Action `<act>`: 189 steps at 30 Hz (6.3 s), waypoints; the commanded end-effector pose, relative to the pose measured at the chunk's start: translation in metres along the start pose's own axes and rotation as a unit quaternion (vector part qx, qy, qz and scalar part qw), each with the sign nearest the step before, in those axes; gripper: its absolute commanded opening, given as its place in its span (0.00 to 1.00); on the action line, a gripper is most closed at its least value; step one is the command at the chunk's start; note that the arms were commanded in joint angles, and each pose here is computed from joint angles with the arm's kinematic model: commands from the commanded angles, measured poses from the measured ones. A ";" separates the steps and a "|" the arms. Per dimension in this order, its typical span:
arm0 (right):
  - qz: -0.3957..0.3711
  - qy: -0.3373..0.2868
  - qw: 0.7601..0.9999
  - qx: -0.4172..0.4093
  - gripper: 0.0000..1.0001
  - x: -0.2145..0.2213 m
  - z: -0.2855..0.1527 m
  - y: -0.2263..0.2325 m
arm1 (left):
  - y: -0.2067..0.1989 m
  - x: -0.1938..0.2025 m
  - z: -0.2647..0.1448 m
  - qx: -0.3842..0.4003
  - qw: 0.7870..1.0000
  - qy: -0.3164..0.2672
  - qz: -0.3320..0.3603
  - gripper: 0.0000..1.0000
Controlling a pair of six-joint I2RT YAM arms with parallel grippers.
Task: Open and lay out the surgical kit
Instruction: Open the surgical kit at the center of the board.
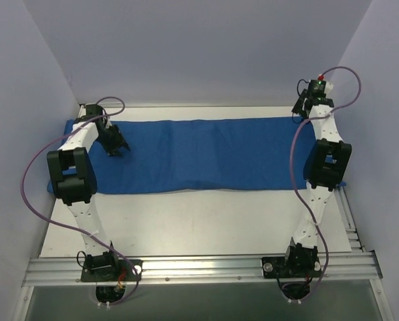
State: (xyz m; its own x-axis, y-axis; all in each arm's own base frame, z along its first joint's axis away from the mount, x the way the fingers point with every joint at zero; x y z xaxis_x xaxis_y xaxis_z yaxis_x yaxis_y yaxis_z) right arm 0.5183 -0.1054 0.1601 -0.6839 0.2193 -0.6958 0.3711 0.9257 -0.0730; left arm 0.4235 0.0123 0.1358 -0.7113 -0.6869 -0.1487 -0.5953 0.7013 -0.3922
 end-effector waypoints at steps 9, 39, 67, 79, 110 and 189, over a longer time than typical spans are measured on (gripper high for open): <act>-0.009 -0.062 0.995 0.072 0.54 -0.019 0.050 -0.007 | -0.024 0.008 -0.035 0.106 0.994 -0.019 0.009 0.48; 0.002 -0.076 0.992 0.097 0.45 -0.006 0.111 -0.010 | -0.035 0.010 -0.026 0.124 0.992 0.000 0.006 0.46; 0.050 -0.059 0.994 0.077 0.00 -0.004 0.112 -0.019 | -0.037 0.010 -0.029 0.131 0.991 0.001 0.011 0.47; 0.103 -0.069 0.992 0.028 0.00 -0.034 0.031 -0.019 | -0.047 0.002 -0.054 0.125 0.992 -0.032 0.001 0.59; 0.096 0.275 0.956 0.026 0.00 0.223 -0.209 -0.056 | -0.093 -0.027 -0.035 0.131 0.990 -0.047 -0.011 0.63; 0.094 0.183 0.979 0.009 0.00 0.202 -0.291 -0.081 | -0.182 -0.028 0.066 0.160 0.982 -0.048 -0.089 0.02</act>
State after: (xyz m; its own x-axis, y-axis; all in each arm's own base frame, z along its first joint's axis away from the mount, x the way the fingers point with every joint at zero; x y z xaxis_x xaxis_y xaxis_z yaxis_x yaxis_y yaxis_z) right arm 0.1723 -0.0475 0.2284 -0.7626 0.5008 -0.4094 0.5326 0.8453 0.0421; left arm 0.5761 -0.1119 0.1288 -0.5302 -0.8461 -0.0553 -0.6204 0.4315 -0.6549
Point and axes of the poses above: each gripper's point midway between its finger pads, its own z axis out along the fingers, its own y axis along the line the jaws close on, x = y × z, the point moved 9 cm from there along -z, back along the fingers, and after that the axes turned 13 degrees about -z, right-handed, at the moved point
